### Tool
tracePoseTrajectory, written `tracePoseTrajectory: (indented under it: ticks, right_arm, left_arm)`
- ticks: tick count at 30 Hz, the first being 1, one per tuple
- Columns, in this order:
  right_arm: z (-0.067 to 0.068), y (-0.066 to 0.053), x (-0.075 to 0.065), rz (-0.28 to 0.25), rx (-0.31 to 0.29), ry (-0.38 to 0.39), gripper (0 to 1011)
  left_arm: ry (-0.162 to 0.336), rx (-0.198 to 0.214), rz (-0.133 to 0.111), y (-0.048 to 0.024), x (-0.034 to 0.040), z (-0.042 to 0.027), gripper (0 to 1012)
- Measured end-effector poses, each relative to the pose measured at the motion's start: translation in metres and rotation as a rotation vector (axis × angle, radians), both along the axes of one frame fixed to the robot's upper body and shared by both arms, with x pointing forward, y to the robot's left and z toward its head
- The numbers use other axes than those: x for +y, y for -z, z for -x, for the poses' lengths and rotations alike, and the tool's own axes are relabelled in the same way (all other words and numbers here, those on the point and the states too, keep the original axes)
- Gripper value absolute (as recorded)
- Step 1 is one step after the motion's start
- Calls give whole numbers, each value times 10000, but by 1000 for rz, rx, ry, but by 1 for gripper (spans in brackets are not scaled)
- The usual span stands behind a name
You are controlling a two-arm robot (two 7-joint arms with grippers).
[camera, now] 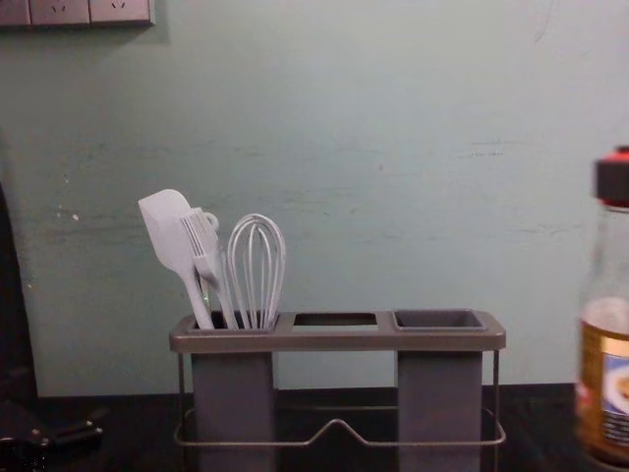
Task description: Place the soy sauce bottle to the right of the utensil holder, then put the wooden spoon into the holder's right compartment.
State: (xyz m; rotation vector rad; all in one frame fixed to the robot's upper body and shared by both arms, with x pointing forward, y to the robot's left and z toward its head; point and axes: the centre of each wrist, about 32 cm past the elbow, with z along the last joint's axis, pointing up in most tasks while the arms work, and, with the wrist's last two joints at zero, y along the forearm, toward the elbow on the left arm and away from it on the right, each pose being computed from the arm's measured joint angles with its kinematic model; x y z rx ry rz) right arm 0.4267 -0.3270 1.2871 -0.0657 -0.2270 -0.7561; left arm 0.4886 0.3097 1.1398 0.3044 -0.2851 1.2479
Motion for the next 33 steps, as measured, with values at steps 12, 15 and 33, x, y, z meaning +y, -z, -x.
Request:
tracePoseTrajectory:
  ticks: [12, 15, 33]
  right_arm:
    - [-231, 340, -237, -26, 11, 85, 388]
    - [-396, 465, -228, -54, 5, 85, 388]
    - [-1027, 749, -14, -80, 14, 57, 388]
  left_arm:
    - [0, 0, 0, 0, 0, 0, 1005]
    - [0, 0, 0, 0, 0, 0, 1005]
    - [0, 0, 0, 0, 0, 0, 1005]
